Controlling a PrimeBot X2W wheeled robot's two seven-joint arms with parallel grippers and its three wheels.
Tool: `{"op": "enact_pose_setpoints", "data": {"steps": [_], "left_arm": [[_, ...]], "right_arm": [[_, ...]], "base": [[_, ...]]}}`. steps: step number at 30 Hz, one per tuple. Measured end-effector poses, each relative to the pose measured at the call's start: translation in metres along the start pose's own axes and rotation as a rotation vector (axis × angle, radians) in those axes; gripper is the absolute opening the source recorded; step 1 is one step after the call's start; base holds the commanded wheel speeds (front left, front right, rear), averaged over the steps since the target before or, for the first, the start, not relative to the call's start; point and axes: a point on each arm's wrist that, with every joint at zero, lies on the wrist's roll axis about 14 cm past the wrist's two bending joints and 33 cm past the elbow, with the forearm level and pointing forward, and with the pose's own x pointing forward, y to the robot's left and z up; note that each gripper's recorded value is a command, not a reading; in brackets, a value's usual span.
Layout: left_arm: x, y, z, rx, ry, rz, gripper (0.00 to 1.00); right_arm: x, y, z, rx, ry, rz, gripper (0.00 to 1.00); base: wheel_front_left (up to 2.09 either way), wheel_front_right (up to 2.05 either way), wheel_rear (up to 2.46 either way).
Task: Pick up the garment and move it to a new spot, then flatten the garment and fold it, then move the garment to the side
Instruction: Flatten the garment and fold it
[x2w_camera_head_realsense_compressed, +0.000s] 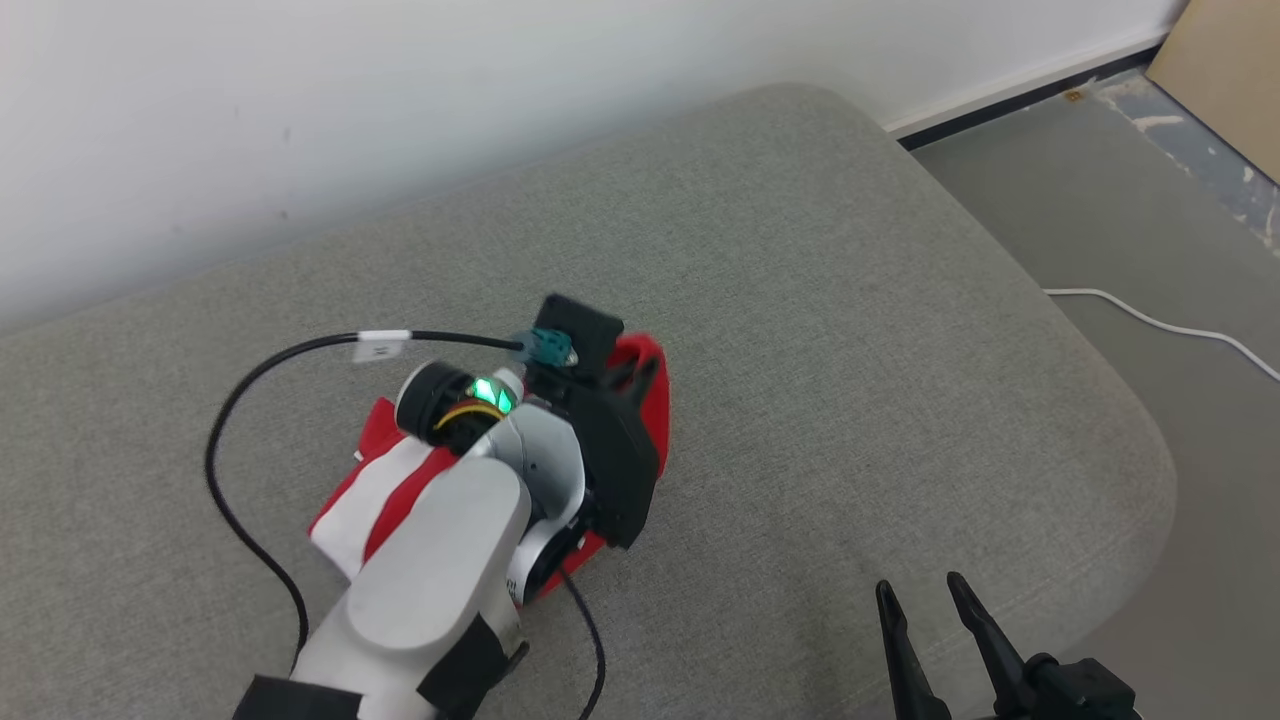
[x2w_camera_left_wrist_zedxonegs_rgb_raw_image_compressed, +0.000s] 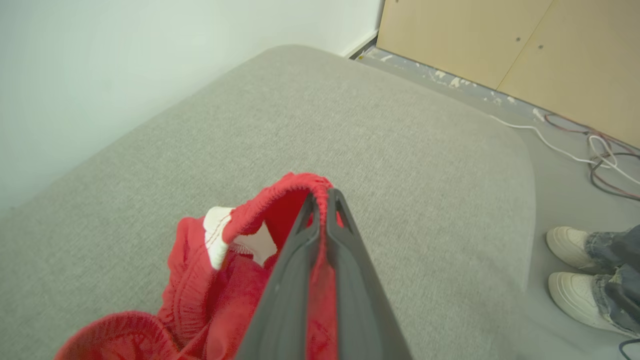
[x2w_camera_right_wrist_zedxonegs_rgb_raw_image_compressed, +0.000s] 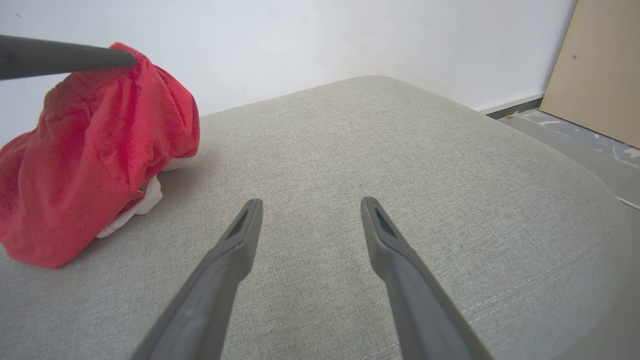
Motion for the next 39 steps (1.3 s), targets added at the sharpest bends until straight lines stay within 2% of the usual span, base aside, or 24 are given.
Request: {"op": "enact_pose_setpoints", "data": {"steps": [6,10,12,14,17,20,24,27,31,39], "left_arm": [[-0.018,-0.011,0.094,-0.036,-0.371,-0.052,0.0],[-0.057,-0.024,0.18,-0.027,-0.727,-0.095,0.0],[-0.074,-0.031,0.204,-0.012,-0.839,-0.114,0.0],[-0.079,-0.036,0.207,0.004,-0.859,-0.119,0.0],[-0.07,-0.034,0.182,0.026,-0.769,-0.094,0.0],[-0.058,-0.024,0.13,0.039,-0.62,-0.06,0.0],[-0.057,0.001,0.041,0.009,-0.39,0.01,0.0],[-0.065,0.013,-0.014,-0.064,-0.264,0.053,0.0],[-0.083,0.03,-0.054,-0.1,-0.17,0.119,0.0],[-0.117,0.037,-0.115,-0.18,-0.011,0.185,0.0]], "right_arm": [[0.001,0.006,0.001,0.006,-0.005,0.022,1.0],[0.002,0.01,0.002,0.008,-0.011,0.037,1.0],[0.002,0.012,0.002,0.009,-0.012,0.044,1.0],[0.003,0.014,0.001,0.007,-0.012,0.055,1.0],[0.006,0.019,0.001,0.006,-0.009,0.075,1.0],[0.01,0.027,-0.001,0.007,-0.002,0.104,1.0],[0.016,0.041,-0.004,0.01,0.008,0.149,1.0],[0.019,0.047,-0.005,0.007,0.012,0.172,1.0],[0.023,0.056,-0.007,0.001,0.018,0.207,1.0],[0.025,0.071,-0.006,0.004,0.014,0.257,1.0]], "base": [[0.0,0.0,0.0],[0.0,0.0,0.0],[0.0,0.0,0.0],[0.0,0.0,0.0],[0.0,0.0,0.0],[0.0,0.0,0.0],[0.0,0.0,0.0],[0.0,0.0,0.0],[0.0,0.0,0.0],[0.0,0.0,0.0]]}}
